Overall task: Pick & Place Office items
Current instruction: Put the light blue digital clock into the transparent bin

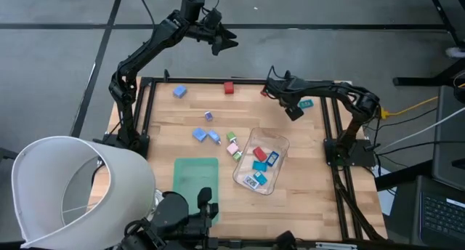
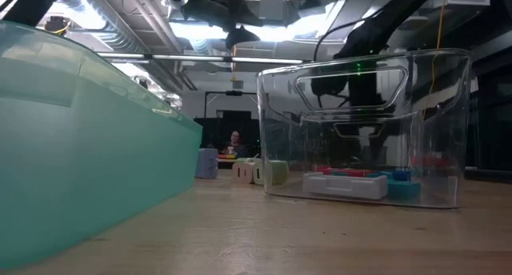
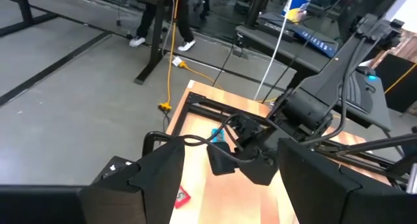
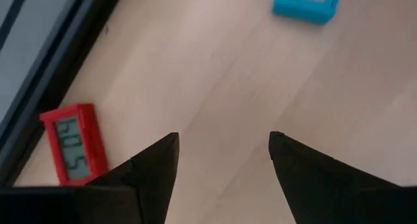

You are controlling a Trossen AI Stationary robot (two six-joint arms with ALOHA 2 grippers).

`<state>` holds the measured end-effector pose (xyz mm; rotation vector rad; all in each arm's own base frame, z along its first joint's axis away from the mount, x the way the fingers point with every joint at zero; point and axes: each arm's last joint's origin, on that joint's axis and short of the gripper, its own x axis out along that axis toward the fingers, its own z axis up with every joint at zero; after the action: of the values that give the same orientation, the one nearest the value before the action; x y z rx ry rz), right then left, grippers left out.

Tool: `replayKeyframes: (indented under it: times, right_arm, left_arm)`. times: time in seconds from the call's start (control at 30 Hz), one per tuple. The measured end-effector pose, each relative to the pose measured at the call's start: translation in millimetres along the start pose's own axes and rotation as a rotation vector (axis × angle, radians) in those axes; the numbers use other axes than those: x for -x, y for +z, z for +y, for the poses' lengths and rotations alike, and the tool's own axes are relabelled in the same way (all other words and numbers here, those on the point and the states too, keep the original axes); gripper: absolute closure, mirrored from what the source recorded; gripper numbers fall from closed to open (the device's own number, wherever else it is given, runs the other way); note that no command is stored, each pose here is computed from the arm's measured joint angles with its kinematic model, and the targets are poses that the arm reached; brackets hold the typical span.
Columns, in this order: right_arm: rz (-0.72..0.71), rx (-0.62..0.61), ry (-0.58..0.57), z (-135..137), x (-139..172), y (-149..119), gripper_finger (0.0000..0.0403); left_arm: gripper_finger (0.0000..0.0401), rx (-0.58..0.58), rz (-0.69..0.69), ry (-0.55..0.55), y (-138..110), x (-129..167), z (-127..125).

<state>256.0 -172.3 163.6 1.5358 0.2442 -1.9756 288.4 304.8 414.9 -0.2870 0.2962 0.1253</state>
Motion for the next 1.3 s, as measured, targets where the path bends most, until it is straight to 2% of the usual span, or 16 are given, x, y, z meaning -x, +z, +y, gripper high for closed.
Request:
replayKeyframes:
  times: [0.1,0.3,0.57,0.77,1.0,1.3]
  right_arm:
    - [-0.048,0.029,-0.024,-2.4,-1.1,4.6,0.0156]
    - [-0.056,0.103,-0.065,-8.8,-12.5,12.2,0.0156]
    - [-0.087,0.057,-0.087,-18.2,-29.8,21.6,0.0156]
    - [-0.073,0.005,-0.034,-21.3,-45.4,26.2,0.0156]
    - [-0.109,-0.013,-0.05,-25.0,-55.4,26.1,0.0156]
    - [-0.117,-0.103,-0.062,-23.4,-59.0,34.2,0.0156]
  left_arm:
    - [0.0162,0.001,0.0,0.001,0.0,0.0,0.1]
    - [0.0162,0.015,0.004,-0.005,-0.3,-1.8,-2.2]
    - [0.0162,0.032,0.007,-0.005,-0.6,-2.0,-2.4]
    - [0.0162,0.046,0.007,-0.005,-0.7,-2.0,-2.4]
    - [0.0162,0.048,0.008,-0.001,-0.7,-2.0,-2.3]
    - [0.0162,0.048,0.008,-0.004,-0.8,-2.0,-2.4]
